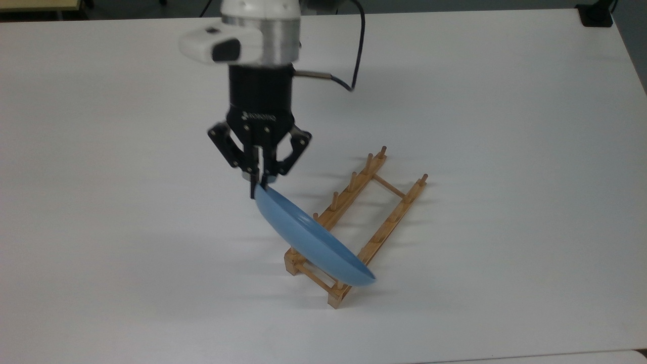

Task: Pick plate from plate rack
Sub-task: 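Close the gripper on the plate rim and lift it from the rack, then carry the blue plate away from the rack and lower it flat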

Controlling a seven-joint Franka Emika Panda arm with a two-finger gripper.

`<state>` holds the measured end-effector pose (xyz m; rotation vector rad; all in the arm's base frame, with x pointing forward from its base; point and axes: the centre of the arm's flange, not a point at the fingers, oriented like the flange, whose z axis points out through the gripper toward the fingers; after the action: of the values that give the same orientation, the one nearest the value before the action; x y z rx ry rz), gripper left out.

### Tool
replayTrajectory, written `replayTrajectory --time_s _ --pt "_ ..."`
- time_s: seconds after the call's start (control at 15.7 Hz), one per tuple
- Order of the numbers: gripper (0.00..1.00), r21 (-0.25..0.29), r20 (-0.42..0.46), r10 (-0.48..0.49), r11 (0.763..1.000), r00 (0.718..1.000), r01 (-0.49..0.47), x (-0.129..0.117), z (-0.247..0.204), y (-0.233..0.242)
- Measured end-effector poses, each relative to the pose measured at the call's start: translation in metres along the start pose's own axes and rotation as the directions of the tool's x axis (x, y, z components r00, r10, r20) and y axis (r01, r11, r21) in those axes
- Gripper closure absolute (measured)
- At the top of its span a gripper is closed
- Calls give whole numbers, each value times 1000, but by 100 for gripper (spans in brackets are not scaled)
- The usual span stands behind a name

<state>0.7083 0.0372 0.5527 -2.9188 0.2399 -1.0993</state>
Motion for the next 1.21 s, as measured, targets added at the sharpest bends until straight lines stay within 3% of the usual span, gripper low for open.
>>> replayTrajectory --time_s 0.26,0.45,0.57,0.77,0.96,1.08,1.21 --pt "93 -61 174 102 994 979 -93 -4 -20 37" --pt "93 -118 336 159 985 928 -126 -16 -39 63" --pt "93 -119 456 139 988 879 -95 -26 -55 82" --pt "93 -28 642 5 999 767 17 -49 -75 121" --pt "93 137 745 -187 982 640 128 -74 -75 162" --pt "93 222 768 -263 965 584 142 -96 -56 183" --pt "93 285 787 -288 954 545 92 -120 -29 204"
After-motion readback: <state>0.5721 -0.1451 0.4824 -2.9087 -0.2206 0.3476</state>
